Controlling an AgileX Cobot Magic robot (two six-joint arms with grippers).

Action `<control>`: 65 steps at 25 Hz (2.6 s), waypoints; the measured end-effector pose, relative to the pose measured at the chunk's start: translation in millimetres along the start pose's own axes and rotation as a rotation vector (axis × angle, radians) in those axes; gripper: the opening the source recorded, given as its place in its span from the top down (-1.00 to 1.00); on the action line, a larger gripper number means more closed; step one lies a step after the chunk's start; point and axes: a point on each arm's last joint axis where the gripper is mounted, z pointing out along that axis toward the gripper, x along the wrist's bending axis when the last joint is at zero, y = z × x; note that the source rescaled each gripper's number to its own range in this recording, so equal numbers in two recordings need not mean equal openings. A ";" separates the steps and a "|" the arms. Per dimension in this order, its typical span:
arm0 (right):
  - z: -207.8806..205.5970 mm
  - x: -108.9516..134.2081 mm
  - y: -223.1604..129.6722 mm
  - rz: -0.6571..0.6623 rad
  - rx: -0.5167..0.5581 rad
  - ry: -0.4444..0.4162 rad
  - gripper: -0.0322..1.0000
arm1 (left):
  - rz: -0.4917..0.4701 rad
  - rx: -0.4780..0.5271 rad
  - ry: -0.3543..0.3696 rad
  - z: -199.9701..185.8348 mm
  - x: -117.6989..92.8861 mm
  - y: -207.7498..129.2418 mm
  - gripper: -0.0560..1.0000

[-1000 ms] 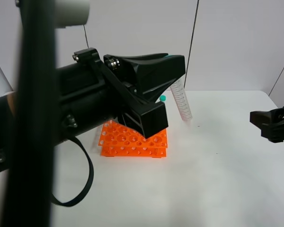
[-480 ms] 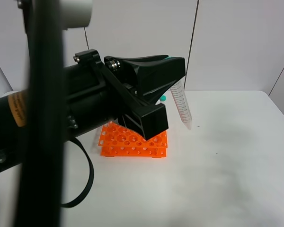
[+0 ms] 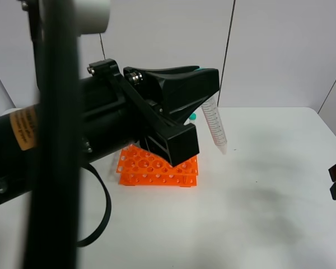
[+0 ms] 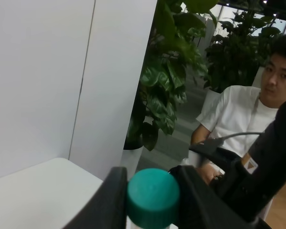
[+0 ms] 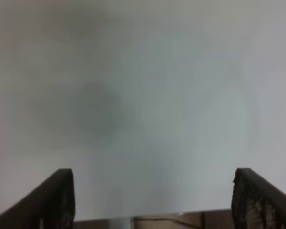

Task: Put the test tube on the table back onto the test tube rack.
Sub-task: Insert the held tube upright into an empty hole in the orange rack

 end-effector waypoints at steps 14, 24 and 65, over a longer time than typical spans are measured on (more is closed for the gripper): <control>-66.4 4.9 -64.2 -0.132 -0.232 0.085 -0.76 | 0.001 0.008 0.000 0.0 0.0 -0.7 0.89; -72.1 3.8 -103.1 -0.134 -0.409 0.082 -0.76 | 0.003 0.009 -0.002 0.0 -0.2 -0.8 0.89; -62.7 0.9 -149.6 -0.084 -0.781 0.073 -0.76 | 0.050 0.011 -0.030 0.0 -2.7 -1.0 0.89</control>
